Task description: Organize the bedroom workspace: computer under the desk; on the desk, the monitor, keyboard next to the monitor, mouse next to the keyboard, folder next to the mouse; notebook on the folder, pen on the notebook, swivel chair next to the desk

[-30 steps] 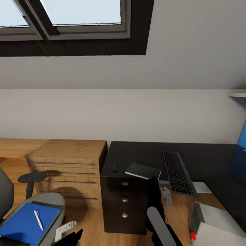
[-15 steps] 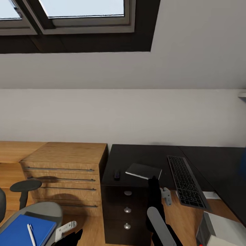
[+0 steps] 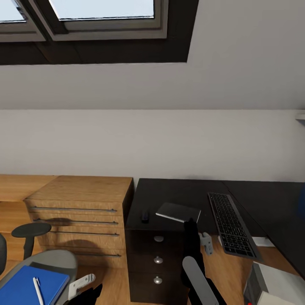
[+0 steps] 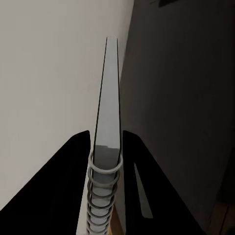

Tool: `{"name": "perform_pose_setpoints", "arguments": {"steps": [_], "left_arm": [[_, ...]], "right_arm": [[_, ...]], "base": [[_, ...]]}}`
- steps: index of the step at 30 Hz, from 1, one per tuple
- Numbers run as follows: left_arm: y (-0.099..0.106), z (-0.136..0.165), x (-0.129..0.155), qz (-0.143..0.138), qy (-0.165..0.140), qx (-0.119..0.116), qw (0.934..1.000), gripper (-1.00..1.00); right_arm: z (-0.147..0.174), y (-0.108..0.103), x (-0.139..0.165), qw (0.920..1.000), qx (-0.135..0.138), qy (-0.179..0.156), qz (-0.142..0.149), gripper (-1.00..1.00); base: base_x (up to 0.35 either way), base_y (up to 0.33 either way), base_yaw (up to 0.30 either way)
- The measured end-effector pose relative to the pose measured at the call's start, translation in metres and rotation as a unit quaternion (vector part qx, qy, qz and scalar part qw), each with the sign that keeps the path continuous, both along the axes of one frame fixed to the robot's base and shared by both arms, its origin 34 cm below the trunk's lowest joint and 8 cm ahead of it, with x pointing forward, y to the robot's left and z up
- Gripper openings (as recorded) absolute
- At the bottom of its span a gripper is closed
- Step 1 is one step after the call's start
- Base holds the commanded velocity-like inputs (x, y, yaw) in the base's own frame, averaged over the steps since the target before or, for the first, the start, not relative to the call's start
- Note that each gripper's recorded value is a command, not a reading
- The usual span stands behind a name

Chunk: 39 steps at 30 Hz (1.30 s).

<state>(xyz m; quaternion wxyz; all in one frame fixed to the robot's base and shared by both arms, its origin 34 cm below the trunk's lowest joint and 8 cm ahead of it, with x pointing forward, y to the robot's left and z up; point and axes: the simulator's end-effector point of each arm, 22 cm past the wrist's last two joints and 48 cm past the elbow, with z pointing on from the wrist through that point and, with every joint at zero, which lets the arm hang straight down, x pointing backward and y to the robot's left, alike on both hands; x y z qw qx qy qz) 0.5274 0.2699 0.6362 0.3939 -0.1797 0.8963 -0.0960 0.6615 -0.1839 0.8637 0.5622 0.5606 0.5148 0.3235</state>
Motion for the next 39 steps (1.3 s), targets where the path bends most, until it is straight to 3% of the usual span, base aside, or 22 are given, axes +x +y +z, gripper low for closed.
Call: {"name": "perform_pose_setpoints", "arguments": {"steps": [39], "left_arm": [[0.000, -0.074, -0.009, 0.000, 0.000, 0.001, 1.0000, 1.00]], "right_arm": [[-0.073, -0.001, -0.009, 1.0000, 0.001, -0.001, -0.002, -1.00]], "base": [[0.000, 0.000, 0.000]]}}
